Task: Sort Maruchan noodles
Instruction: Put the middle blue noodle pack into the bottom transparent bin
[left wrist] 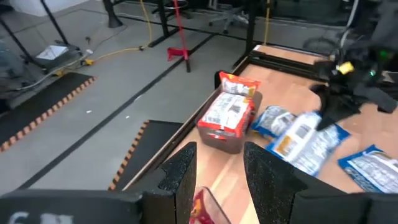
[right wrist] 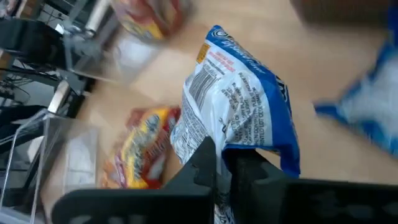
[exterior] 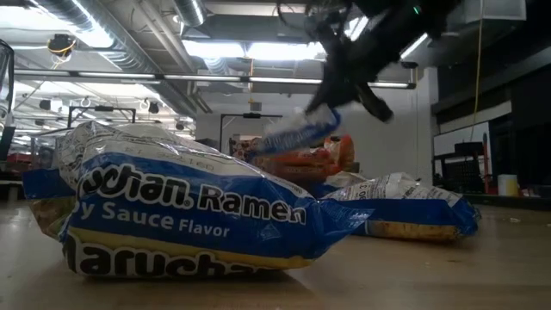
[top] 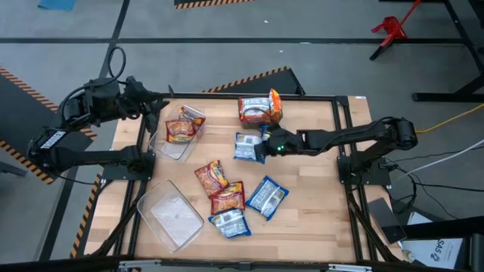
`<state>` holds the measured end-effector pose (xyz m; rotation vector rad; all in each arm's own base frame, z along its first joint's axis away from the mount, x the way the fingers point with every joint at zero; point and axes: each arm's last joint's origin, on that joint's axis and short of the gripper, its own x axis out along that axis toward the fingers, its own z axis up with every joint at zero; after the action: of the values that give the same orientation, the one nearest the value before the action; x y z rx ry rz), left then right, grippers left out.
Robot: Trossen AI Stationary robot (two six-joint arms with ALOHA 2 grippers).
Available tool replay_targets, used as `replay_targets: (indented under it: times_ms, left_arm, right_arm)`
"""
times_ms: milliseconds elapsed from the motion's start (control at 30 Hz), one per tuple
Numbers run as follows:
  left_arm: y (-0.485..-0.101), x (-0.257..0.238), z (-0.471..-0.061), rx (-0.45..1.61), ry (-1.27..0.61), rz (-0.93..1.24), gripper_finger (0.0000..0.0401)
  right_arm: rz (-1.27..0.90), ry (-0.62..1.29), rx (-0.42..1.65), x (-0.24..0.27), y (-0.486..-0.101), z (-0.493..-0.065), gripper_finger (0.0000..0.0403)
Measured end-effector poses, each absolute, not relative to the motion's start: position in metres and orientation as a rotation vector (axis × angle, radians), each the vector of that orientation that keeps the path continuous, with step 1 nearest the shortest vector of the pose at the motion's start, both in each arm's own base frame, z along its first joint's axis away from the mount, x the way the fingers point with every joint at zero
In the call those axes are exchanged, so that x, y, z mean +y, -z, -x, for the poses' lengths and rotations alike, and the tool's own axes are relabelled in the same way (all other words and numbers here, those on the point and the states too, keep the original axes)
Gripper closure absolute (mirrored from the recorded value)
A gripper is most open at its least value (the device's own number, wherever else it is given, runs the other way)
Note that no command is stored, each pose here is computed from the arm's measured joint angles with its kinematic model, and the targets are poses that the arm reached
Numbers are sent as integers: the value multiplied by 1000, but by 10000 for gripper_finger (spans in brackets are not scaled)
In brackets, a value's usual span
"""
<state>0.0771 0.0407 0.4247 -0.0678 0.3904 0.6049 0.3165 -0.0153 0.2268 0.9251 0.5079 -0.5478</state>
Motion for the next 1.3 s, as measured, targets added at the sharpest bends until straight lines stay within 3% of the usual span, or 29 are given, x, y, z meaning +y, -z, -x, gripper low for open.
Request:
replay_targets:
  times_ms: [300, 500, 1000, 1300]
  left_arm:
    - [-425, 40, -77, 379, -590, 106, 274]
    - [-425, 39, -78, 371, -539, 141, 274]
    - [-425, 37, -80, 305, -520, 372, 274]
    - [-424, 37, -79, 272, -537, 551, 274]
  right_arm:
    - [-458, 526, 412, 4, -308, -336, 400]
    - [-184, 406, 406, 31, -334, -356, 402]
    - [100, 113, 462, 86, -317, -441, 402]
    - [257, 20, 311, 130, -311, -482, 402]
